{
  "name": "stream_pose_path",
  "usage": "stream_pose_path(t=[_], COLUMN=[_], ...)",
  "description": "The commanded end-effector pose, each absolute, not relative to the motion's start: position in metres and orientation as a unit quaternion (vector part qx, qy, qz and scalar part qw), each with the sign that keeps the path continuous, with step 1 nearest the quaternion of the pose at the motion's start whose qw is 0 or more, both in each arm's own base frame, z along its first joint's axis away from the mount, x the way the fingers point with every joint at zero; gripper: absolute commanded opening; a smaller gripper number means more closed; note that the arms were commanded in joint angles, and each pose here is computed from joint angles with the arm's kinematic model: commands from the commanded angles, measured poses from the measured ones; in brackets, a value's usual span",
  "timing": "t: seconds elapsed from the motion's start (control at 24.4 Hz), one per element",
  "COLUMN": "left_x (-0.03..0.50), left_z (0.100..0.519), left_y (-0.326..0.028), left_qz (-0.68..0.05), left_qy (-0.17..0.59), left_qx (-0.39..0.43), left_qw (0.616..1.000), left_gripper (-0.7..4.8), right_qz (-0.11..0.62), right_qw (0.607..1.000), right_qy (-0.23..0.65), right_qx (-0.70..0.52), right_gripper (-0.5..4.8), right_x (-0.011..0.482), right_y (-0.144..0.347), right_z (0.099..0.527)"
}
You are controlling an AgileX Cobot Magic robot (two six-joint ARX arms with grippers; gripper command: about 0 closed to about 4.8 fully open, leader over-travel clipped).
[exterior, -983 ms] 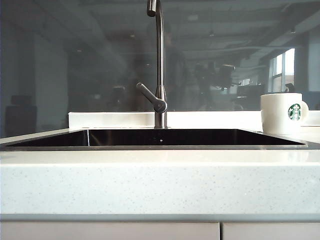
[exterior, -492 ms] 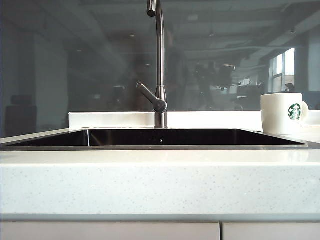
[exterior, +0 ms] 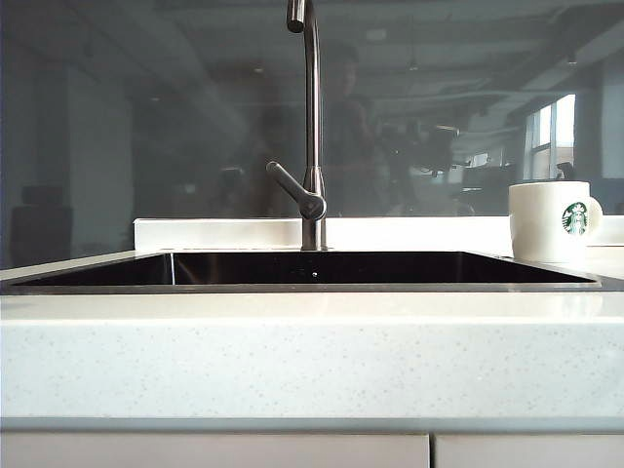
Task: Pick up the mug next to the sink, go to the faucet to get some water, pour the water into the sink, and finally put the mug back to its place.
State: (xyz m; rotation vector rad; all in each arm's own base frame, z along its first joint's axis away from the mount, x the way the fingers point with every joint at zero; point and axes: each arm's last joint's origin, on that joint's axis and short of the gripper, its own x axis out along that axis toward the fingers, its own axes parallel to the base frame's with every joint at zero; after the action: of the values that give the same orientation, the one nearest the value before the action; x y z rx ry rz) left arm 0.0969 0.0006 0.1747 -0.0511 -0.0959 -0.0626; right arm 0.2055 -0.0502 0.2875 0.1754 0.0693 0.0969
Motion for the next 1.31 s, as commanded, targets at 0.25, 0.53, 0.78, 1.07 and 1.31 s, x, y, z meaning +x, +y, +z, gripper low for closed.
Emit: stream_pose_path(t=[0.25, 0.53, 0.78, 1.07, 1.31], left_x=[0.097, 0.097, 0.097, 0.097, 0.097], left_z=[0.177, 0.177, 0.177, 0.177, 0.177], left_y=[0.001, 0.001, 0.001, 0.001, 0.001], left_qz=[-0.029, -0.029, -0.029, -0.029, -0.029], left_qy=[-0.057, -0.056, -0.055, -0.054, -0.055], left_qx=[-0.026, -0.026, -0.026, -0.026, -0.026], left_qw=[0.998, 0.998, 0.998, 0.998, 0.998], left_gripper=[-0.05, -0.05, -0.05, -0.05, -0.05], right_qz=[0.049, -0.014, -0.078, -0.078, -0.037], right_qw=[0.995, 0.992, 0.997, 0.996, 0.997], right_qy=[0.025, 0.091, 0.018, -0.02, -0.049], right_qx=[0.086, 0.086, -0.023, -0.028, 0.048], right_gripper=[-0.06, -0.06, -0.06, -0.06, -0.06], right_x=[0.205, 0.185, 0.114, 0.08, 0.085], right_y=[-0.05, -0.047, -0.029, -0.015, -0.007], right_z=[0.29, 0.285, 0.314, 0.305, 0.23])
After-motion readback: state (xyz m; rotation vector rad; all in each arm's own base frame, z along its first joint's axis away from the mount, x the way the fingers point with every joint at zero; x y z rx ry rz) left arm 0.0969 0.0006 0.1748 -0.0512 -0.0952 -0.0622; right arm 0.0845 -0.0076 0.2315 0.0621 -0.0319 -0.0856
